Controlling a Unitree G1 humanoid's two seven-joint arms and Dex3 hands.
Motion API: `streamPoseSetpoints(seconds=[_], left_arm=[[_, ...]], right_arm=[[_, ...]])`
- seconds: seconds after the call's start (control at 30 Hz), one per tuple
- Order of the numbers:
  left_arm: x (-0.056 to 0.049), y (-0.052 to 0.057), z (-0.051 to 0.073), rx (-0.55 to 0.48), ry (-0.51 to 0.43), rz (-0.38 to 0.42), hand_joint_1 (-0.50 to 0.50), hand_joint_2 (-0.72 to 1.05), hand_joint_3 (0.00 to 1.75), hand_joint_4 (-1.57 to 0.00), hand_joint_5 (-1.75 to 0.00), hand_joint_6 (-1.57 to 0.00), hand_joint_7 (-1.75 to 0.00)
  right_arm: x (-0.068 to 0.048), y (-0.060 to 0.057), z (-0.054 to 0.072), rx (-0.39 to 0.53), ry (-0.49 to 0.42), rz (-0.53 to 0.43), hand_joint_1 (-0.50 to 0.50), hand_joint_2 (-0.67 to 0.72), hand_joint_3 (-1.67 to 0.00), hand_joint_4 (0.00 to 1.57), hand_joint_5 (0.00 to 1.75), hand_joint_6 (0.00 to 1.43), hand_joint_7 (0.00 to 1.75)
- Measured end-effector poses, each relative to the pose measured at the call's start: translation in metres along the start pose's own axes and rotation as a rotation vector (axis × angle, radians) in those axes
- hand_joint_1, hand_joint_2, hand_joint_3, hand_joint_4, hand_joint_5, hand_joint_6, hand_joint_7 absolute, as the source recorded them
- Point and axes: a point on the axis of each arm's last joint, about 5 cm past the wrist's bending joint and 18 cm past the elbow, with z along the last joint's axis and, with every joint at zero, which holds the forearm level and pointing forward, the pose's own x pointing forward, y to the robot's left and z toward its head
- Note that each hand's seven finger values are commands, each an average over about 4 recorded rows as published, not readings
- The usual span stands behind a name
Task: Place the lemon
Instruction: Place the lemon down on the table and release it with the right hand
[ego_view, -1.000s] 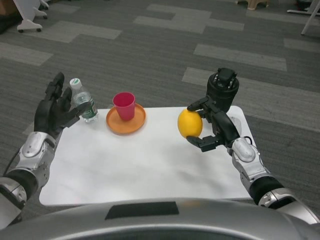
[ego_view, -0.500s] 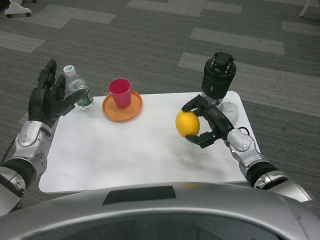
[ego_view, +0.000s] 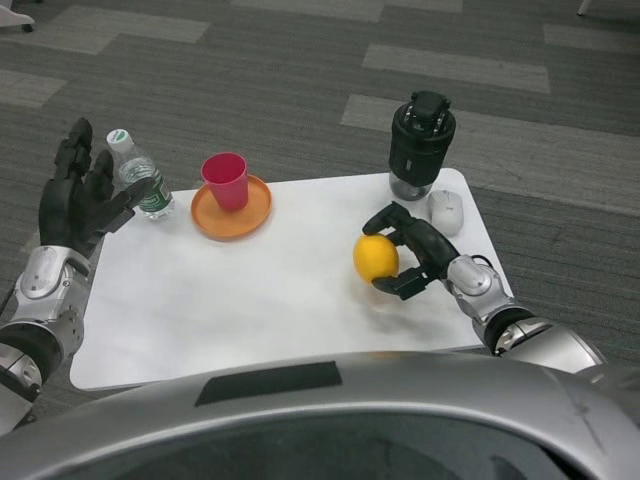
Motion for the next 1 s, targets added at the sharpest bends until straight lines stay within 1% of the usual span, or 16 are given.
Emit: streamPoseSetpoints(seconds=[0.1,0.13,0.23,0.27,0.37,0.43,0.47,0.57,0.7,0.77,0.83,0.9,1.0], left_arm=[[0.0000,0.0000,0.0000,0.000,0.000,0.000,0.50,0.78,0.09,0.00,0.00,0.00,0.00],[0.0000,0.0000,0.0000,0.000,0.000,0.000,0.50,0.78,0.09,0.00,0.00,0.00,0.00],[0.0000,0.0000,0.0000,0.000,0.000,0.000,0.50,0.78,0.07,0.00,0.00,0.00,0.00],[0.0000,0.0001,0.0000,0.000,0.000,0.000,0.50,0.78,0.07,0.00,0.00,0.00,0.00],[0.0000,0.0001,0.0000,0.000,0.000,0.001,0.50,0.78,0.09,0.00,0.00,0.00,0.00],[0.0000,0.0001,0.0000,0.000,0.000,0.001,0.50,0.78,0.07,0.00,0.00,0.00,0.00],[0.0000,0.0001,0.0000,0.000,0.000,0.001,0.50,0.78,0.07,0.00,0.00,0.00,0.00],[0.0001,0.0002,0.0002,-0.001,-0.001,0.002,0.50,0.78,0.09,0.00,0.00,0.00,0.00],[0.0002,0.0005,0.0003,-0.002,-0.002,0.004,0.50,0.78,0.02,0.00,0.00,0.00,0.00],[0.0002,0.0005,0.0003,-0.002,-0.003,0.005,0.50,0.74,0.02,0.00,0.00,0.00,0.00],[0.0002,0.0005,0.0004,-0.002,-0.003,0.005,0.50,0.74,0.04,0.00,0.00,0.00,0.00],[0.0002,0.0005,0.0004,-0.002,-0.003,0.005,0.50,0.78,0.09,0.00,0.00,0.00,0.00],[0.0002,0.0006,0.0004,-0.002,-0.003,0.005,0.50,0.78,0.09,0.00,0.00,0.00,0.00]], right_arm=[[0.0004,0.0004,-0.0013,0.006,0.023,0.000,0.08,-0.56,-1.11,0.15,1.75,0.14,1.40],[0.0007,0.0003,-0.0013,0.007,0.029,0.001,0.09,-0.56,-1.11,0.12,1.75,0.11,1.36],[0.0014,0.0002,-0.0018,0.012,0.052,0.005,0.12,-0.54,-1.11,0.04,1.67,0.01,1.19],[0.0015,0.0003,-0.0022,0.014,0.060,0.006,0.12,-0.54,-1.11,0.02,1.65,0.00,1.13],[0.0015,0.0005,-0.0034,0.021,0.084,0.020,0.09,-0.54,-1.11,0.00,1.58,0.00,0.96],[0.0012,0.0006,-0.0044,0.026,0.103,0.032,0.07,-0.54,-1.09,0.00,1.55,0.00,0.86],[0.0010,0.0007,-0.0051,0.028,0.111,0.037,0.05,-0.53,-1.05,0.00,1.55,0.00,0.79],[-0.0001,0.0007,-0.0071,0.035,0.131,0.048,-0.02,-0.43,-0.89,0.00,1.48,0.00,0.65],[-0.0015,0.0004,-0.0092,0.041,0.147,0.055,-0.08,-0.40,-0.77,0.00,1.33,0.00,0.58],[-0.0018,0.0000,-0.0095,0.042,0.149,0.057,-0.14,-0.34,-0.69,0.00,1.28,0.00,0.52],[-0.0022,-0.0006,-0.0098,0.041,0.151,0.061,-0.20,-0.29,-0.63,0.00,1.21,0.00,0.49],[-0.0024,-0.0011,-0.0099,0.041,0.152,0.062,-0.24,-0.29,-0.63,0.00,1.16,0.00,0.49],[-0.0026,-0.0013,-0.0101,0.041,0.154,0.067,-0.28,-0.24,-0.58,0.00,1.16,0.00,0.44]])
